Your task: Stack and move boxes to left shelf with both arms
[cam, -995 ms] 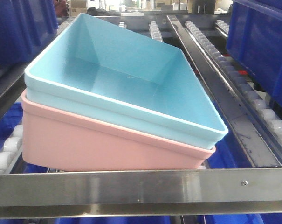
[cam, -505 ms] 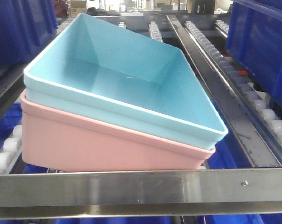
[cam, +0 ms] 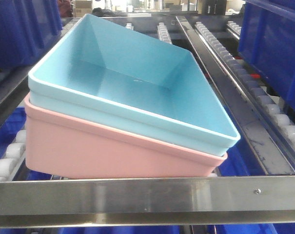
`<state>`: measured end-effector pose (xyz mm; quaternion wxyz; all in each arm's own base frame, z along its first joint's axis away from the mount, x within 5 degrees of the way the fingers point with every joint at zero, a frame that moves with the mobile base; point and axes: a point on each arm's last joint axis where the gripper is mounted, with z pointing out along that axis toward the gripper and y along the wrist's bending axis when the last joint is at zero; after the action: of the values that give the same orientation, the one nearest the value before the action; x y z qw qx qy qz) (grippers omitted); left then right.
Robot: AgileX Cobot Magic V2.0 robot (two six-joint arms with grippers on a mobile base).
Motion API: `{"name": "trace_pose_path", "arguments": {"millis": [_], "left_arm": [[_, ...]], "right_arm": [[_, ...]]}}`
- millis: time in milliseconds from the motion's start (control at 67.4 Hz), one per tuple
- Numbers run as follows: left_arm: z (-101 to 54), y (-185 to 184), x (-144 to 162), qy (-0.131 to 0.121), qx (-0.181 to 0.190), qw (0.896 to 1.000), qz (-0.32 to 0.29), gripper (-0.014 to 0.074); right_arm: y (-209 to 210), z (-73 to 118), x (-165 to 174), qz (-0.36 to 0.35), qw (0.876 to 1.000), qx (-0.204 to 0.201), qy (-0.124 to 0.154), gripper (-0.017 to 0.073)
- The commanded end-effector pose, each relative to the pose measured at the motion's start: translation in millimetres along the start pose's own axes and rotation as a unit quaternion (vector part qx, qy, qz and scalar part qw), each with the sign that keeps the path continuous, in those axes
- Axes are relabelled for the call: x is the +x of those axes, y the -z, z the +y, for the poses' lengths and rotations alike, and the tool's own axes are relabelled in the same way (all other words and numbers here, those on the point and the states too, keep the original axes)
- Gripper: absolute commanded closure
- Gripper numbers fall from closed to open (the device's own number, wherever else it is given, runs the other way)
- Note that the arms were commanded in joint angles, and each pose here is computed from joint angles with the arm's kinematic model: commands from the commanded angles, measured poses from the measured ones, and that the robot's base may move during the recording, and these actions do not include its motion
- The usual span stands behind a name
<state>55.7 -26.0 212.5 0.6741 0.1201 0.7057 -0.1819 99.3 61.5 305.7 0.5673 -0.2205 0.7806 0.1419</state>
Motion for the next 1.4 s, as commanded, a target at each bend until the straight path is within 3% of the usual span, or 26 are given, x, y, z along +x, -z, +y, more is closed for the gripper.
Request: {"name": "trace_pose_path", "arguments": {"millis": [0, 163, 356, 490, 609, 742, 935, 1380], "left_arm": [[4.2, 0.8, -11.4, -0.016, -0.032, 0.996, -0.076, 0.0596], [13.6, 0.9, 1.7, -0.023, -0.091, 0.989, -0.114, 0.0596], [17.2, 4.6, -0.1, -0.028, -0.126, 0.983, -0.129, 0.0596], [16.6, 9.5, 0.9, -0.033, -0.134, 0.981, -0.137, 0.0596], [16.5, 9.2, 1.0, -0.059, -0.138, 0.980, -0.133, 0.0596], [16.6, 9.2, 0.9, -0.061, -0.140, 0.979, -0.132, 0.0596], [19.8, 10.3, 0.7, -0.066, -0.171, 0.974, -0.133, 0.0596], [19.8, 10.3, 0.7, -0.066, -0.171, 0.974, -0.133, 0.0596]], "right_arm": [[3.8, 1.7, -16.2, -0.054, 0.998, -0.010, 0.010, 0.0505], [3.8, 1.7, -16.2, -0.054, 0.998, -0.010, 0.010, 0.0505], [3.8, 1.7, -16.2, -0.054, 0.998, -0.010, 0.010, 0.0505], [3.8, 1.7, -16.2, -0.054, 0.998, -0.010, 0.010, 0.0505], [3.6, 1.7, -16.1, -0.053, 0.998, -0.010, 0.010, 0.0505], [3.6, 1.7, -16.1, -0.053, 0.998, -0.010, 0.010, 0.0505], [3.6, 1.7, -16.1, -0.053, 0.998, -0.010, 0.010, 0.0505], [3.6, 1.7, -16.1, -0.053, 0.998, -0.010, 0.010, 0.0505]]}}
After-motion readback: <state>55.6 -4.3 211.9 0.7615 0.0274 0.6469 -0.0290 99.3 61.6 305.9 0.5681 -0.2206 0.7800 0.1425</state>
